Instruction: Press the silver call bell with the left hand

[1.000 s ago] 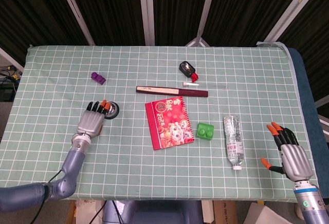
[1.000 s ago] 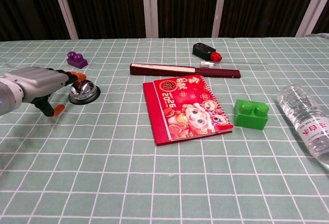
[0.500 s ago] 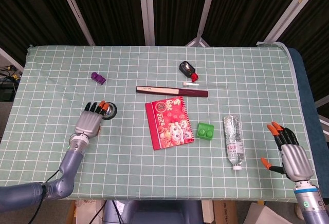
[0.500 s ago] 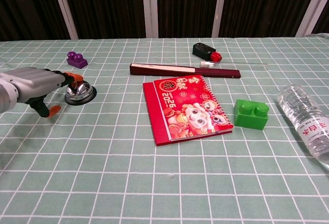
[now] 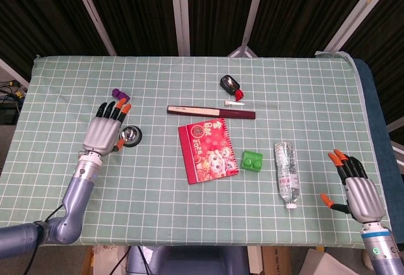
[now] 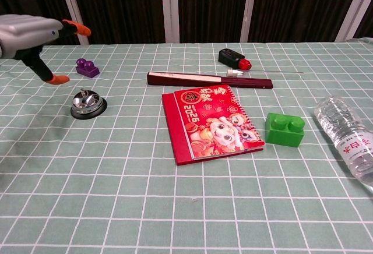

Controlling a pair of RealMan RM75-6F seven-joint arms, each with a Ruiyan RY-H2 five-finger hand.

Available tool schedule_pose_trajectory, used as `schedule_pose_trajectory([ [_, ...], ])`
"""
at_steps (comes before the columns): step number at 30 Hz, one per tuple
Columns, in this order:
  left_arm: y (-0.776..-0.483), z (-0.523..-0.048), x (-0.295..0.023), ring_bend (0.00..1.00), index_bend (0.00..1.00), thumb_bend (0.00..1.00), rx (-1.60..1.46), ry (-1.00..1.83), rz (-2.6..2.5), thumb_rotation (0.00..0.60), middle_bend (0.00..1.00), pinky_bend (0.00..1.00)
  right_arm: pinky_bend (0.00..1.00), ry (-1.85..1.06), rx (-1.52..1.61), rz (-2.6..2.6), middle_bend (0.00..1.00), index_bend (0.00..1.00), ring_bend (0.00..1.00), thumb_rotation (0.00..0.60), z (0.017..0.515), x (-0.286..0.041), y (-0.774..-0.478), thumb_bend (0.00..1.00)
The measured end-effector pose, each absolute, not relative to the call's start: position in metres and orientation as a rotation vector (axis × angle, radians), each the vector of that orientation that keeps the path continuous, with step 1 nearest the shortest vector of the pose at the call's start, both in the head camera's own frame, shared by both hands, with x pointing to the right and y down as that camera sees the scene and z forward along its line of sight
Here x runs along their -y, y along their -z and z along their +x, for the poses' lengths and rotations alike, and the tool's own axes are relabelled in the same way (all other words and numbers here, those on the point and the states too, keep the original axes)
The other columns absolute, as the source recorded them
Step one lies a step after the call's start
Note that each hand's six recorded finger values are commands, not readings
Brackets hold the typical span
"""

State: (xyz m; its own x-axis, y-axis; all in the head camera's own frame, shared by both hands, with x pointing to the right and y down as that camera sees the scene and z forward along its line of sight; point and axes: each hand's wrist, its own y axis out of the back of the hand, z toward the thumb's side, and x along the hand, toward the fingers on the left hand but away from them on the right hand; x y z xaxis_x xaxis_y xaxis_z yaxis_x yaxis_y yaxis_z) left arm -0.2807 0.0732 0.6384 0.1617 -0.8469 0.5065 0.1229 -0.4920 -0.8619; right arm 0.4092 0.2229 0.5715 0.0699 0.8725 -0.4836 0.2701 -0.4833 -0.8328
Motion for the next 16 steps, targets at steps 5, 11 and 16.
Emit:
schedule_pose_trajectory([
  [5,-0.614,-0.308,-0.097,0.00,0.00,0.14,-0.784,1.469,-1.601,0.600,0.00,0.00,0.00,-1.437,1.135,-1.808,0.00,0.00,0.00,0.600,0.409,-0.223,-0.572,0.29],
  [11,-0.597,-0.360,-0.155,0.00,0.00,0.14,-0.821,1.541,-1.586,0.600,0.00,0.00,0.00,-1.441,1.128,-1.801,0.00,0.00,0.00,0.600,0.409,-0.223,-0.572,0.29],
  [16,-0.574,-0.402,-0.199,0.00,0.00,0.14,-0.860,1.567,-1.550,0.600,0.00,0.00,0.00,-1.446,1.129,-1.794,0.00,0.00,0.00,0.600,0.409,-0.223,-0.572,0.29],
])
